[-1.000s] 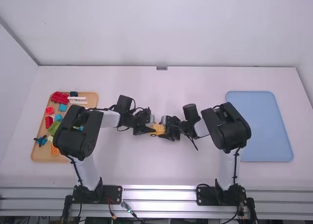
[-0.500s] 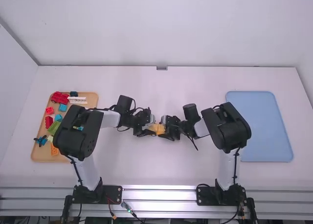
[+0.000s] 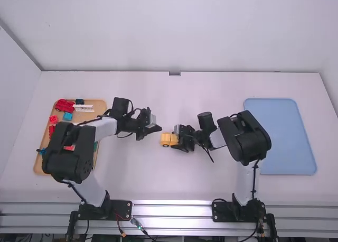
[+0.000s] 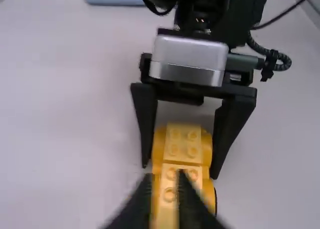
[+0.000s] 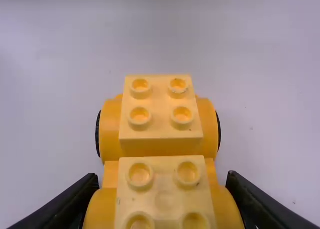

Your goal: Assemble lego blocks to make yellow taxi

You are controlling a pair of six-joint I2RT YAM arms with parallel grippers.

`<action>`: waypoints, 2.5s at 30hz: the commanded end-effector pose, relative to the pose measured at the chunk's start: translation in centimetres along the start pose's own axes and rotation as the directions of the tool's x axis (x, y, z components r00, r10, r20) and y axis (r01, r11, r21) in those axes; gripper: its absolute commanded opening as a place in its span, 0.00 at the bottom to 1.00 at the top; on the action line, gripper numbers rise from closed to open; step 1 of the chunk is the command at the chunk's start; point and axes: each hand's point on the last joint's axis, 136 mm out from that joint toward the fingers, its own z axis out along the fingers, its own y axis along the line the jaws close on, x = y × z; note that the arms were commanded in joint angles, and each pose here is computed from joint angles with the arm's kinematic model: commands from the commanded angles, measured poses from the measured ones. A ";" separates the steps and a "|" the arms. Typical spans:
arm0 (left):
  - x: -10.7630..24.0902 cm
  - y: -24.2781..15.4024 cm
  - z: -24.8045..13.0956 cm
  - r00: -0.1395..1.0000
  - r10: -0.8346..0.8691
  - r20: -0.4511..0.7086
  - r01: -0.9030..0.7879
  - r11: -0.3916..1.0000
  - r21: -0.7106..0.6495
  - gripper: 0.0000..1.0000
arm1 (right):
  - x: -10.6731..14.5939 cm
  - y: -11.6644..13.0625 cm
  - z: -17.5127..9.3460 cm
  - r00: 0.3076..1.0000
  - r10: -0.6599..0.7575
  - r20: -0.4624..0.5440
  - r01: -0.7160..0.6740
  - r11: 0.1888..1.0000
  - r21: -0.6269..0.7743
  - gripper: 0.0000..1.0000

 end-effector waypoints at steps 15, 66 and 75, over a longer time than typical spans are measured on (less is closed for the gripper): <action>4.3 -2.5 5.0 0.988 -0.062 -0.144 0.074 0.994 0.078 0.02 | 0.0 0.1 0.2 1.000 0.022 0.009 -0.022 1.000 -0.013 0.67; 9.6 -2.7 6.8 0.910 -0.081 -0.407 0.093 0.996 0.008 0.02 | 0.5 -0.2 0.2 1.000 0.023 -0.018 -0.023 1.000 0.008 0.34; 4.8 -1.1 6.1 0.959 -0.072 -0.274 0.080 0.997 0.021 0.02 | 0.5 -0.2 0.2 1.000 0.022 -0.017 -0.022 1.000 0.010 0.37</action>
